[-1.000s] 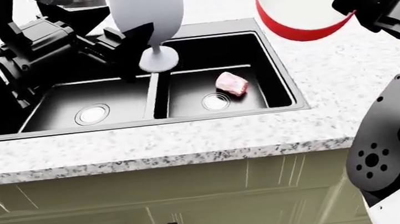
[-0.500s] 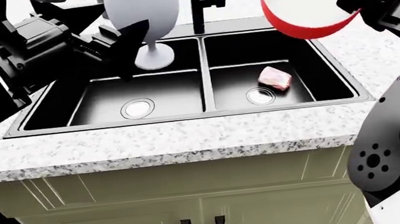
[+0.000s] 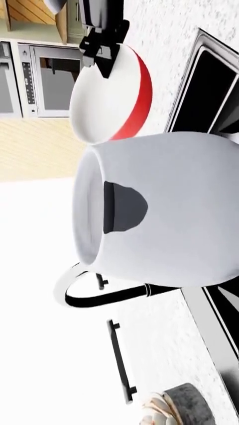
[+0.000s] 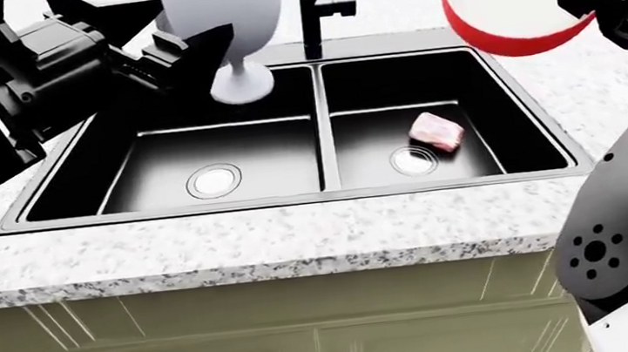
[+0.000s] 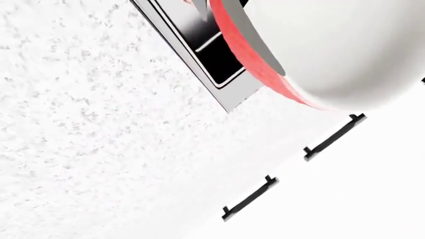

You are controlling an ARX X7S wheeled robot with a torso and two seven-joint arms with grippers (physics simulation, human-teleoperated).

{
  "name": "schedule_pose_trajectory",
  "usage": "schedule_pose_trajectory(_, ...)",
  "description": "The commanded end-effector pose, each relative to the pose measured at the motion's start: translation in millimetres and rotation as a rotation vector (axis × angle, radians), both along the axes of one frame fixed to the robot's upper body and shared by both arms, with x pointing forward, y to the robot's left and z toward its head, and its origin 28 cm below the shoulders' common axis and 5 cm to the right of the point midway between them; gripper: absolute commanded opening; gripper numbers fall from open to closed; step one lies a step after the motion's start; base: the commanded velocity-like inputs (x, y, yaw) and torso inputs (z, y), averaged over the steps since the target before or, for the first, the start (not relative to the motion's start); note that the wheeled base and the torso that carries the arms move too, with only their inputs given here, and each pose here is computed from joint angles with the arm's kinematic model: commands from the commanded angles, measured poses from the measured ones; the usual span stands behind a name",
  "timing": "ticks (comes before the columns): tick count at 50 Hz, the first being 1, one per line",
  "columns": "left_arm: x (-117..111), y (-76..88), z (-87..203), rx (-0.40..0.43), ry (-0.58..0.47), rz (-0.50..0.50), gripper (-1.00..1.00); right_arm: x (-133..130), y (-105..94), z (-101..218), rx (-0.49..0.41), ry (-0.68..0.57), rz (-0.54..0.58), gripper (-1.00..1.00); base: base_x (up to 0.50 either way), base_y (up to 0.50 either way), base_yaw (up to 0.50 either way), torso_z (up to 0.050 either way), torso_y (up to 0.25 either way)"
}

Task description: Pick the wine glass and bowl and place them in the sink. Then turn on the water.

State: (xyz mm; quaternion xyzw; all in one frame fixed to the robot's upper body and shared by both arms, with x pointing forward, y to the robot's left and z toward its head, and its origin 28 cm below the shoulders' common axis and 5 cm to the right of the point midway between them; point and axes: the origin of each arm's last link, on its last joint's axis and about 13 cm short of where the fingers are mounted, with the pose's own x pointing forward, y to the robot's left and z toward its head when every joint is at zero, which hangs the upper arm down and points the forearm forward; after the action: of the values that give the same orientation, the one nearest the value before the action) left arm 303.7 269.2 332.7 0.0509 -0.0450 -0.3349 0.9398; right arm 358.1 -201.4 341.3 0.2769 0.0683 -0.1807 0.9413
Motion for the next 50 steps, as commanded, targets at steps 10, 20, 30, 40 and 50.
schedule_pose_trajectory(10, -2, 3.2, 6, -0.024, -0.02, 0.032, -1.0, -2, -1.2, 6, -0.001, -0.041, 0.016, -1.0, 0.29, 0.0, 0.0, 0.0, 0.002)
schedule_pose_trajectory(20, -3, 7.1, 10, -0.01, 0.01, 0.056, -1.0, -5, -3.6, 17, -0.058, 0.003, 0.039, -1.0, 0.3, 0.0, 0.0, 0.001, 0.002)
schedule_pose_trajectory(30, -2, 6.7, 15, 0.038, 0.061, 0.074, -1.0, -16, -18.0, 26, -0.222, 0.096, 0.033, -1.0, 0.3, 0.0, 0.0, 0.0, 0.002)
schedule_pose_trajectory(40, -2, 6.9, 15, 0.061, 0.069, 0.101, -1.0, -26, -30.0, 36, -0.289, 0.119, 0.015, -1.0, 0.3, 0.0, 0.0, 0.001, 0.002)
schedule_pose_trajectory(50, -2, 6.7, 15, 0.043, 0.055, 0.119, -1.0, -23, -26.0, 32, -0.285, 0.12, 0.025, -1.0, 0.3, 0.0, 0.0, 0.0, 0.002)
